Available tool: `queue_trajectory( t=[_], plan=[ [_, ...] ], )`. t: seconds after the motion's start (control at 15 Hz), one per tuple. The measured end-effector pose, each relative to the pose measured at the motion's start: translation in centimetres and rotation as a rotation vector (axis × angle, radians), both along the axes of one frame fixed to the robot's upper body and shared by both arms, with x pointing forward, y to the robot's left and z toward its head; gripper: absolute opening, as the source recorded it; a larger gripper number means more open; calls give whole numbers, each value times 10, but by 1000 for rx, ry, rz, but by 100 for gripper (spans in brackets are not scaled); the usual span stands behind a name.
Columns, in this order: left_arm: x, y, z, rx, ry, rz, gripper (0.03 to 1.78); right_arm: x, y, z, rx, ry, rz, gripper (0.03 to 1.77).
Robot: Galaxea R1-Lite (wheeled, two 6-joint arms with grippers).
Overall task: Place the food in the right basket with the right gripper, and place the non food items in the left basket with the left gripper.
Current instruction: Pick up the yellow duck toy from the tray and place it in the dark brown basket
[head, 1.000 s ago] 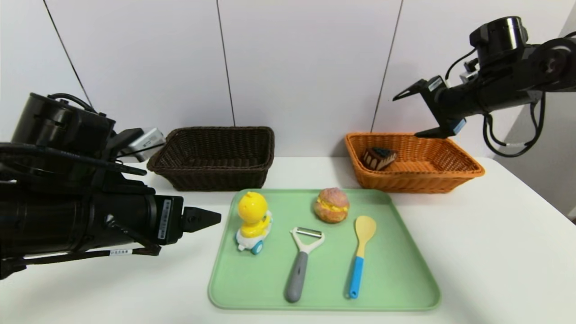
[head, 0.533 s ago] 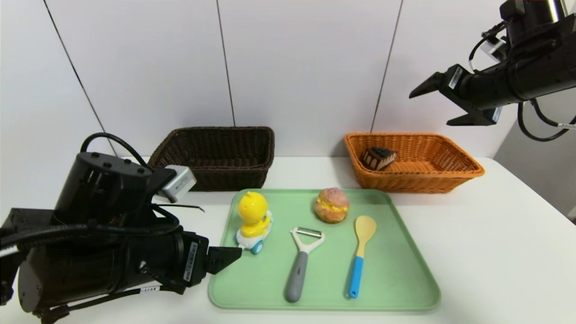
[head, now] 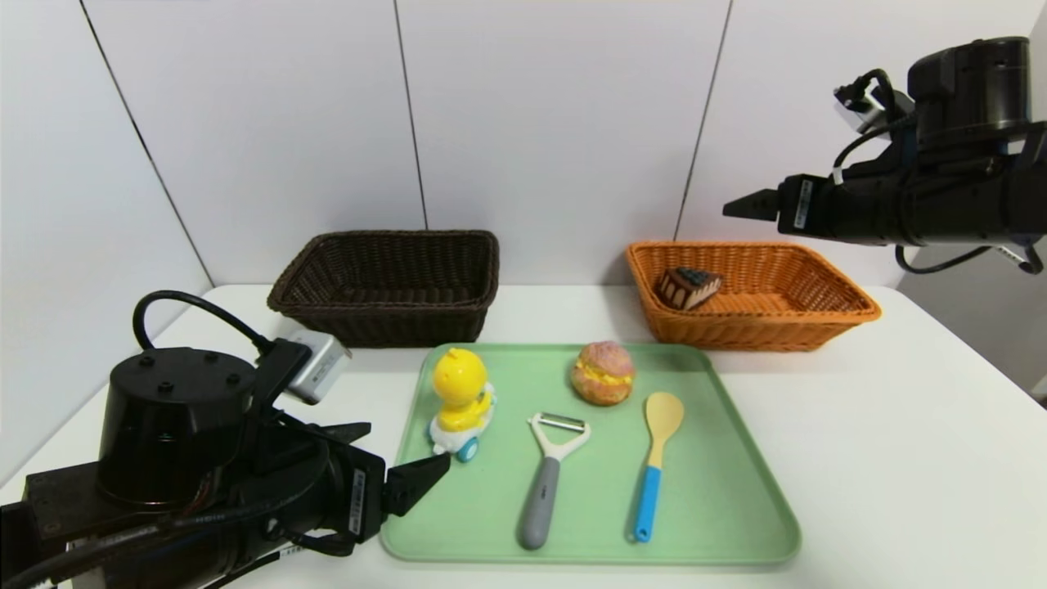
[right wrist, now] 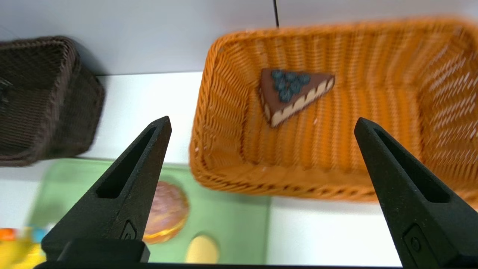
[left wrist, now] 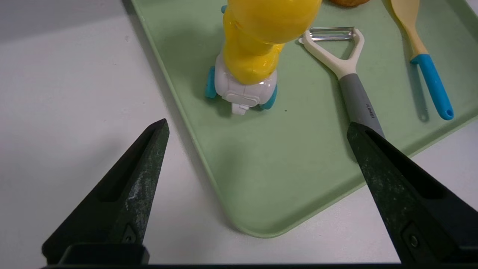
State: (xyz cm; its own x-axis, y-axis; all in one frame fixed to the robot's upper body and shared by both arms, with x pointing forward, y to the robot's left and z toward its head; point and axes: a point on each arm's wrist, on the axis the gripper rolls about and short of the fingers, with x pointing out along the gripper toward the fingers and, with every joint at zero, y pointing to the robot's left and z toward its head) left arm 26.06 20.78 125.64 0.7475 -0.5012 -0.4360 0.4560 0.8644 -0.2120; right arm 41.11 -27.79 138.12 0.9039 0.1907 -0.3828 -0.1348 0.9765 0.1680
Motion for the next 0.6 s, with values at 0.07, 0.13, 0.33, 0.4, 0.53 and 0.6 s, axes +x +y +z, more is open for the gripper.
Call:
queue_trajectory(
  t=[0.07, 0.13, 0.33, 0.4, 0.53, 0.6],
  plan=[
    [-1, 1, -3, 11, -5, 14, 169, -4, 1, -5, -45, -64, 21, 169],
    [-2, 3, -7, 26, -15, 28, 169, -8, 1, -9, -78, -118, 36, 169],
    [-7, 6, -11, 53, -54, 27, 169, -22, 0, -21, -110, -147, 50, 169],
    [-9, 8, -11, 63, -77, 21, 169, -27, 1, -27, -114, -129, 54, 169],
    [-16, 12, -10, 110, -123, -9, 169, -39, 3, -38, -121, -89, 71, 169],
    [-17, 13, -10, 132, -141, -22, 169, -46, 6, -44, -124, -75, 85, 170]
  ],
)
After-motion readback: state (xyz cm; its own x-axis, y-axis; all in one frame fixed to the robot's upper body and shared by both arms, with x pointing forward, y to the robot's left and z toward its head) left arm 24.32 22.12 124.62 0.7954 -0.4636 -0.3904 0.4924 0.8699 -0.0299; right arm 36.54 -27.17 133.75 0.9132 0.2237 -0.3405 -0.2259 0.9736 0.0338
